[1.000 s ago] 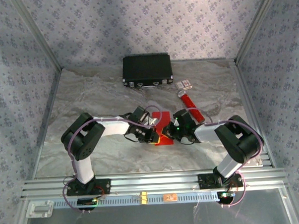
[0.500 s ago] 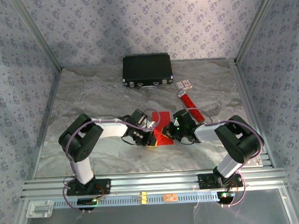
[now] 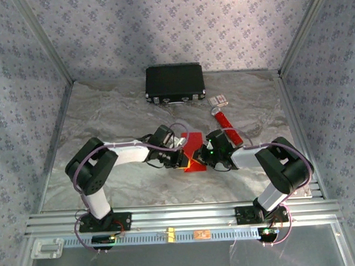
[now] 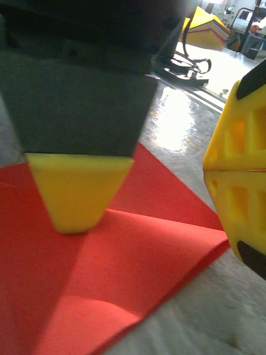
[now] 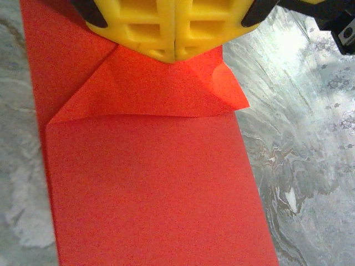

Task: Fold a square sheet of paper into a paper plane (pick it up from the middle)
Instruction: Fold the triangle a second time at the center of the table.

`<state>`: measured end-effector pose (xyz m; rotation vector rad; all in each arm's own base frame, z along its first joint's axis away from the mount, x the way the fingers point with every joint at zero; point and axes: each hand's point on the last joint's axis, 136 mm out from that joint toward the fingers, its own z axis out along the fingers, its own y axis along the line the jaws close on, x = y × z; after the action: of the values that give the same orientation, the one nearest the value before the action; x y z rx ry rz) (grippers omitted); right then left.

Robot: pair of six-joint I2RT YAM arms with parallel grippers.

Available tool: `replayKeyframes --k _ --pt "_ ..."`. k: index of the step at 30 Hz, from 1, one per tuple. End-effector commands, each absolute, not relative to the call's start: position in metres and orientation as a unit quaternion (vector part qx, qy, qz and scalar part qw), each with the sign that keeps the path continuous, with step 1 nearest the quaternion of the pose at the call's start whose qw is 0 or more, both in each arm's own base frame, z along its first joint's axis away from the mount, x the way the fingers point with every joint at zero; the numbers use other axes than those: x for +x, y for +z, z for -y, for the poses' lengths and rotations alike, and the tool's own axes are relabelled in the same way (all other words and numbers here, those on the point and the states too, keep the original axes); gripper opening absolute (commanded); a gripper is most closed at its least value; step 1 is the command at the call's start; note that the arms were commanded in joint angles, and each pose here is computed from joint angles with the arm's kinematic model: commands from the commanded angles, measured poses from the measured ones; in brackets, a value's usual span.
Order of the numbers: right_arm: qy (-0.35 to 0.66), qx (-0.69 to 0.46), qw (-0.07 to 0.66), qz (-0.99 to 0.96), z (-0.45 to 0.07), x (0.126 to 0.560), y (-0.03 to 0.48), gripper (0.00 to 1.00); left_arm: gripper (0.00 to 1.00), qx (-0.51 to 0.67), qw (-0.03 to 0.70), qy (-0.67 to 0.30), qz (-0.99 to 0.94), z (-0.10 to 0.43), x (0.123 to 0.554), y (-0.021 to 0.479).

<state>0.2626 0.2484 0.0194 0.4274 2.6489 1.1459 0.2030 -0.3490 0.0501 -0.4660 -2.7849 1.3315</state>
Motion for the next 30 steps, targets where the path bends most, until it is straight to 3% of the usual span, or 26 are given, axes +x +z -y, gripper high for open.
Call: replayKeyframes --k 1,12,30 --pt "0.332 0.174 0.089 -0.923 -0.225 0.248 -0.008 0.02 0.07 -0.140 0.006 0.424 0.895 0.355 0.218 0.044" --pt "0.334 0.172 0.088 -0.923 -0.227 0.250 -0.008 0.02 0.07 -0.123 0.056 0.349 0.927 0.317 0.193 -0.003" --pt "0.397 0.097 0.127 -0.904 -0.259 0.262 0.041 0.04 0.03 -0.120 0.057 0.340 0.931 0.308 0.193 -0.005"
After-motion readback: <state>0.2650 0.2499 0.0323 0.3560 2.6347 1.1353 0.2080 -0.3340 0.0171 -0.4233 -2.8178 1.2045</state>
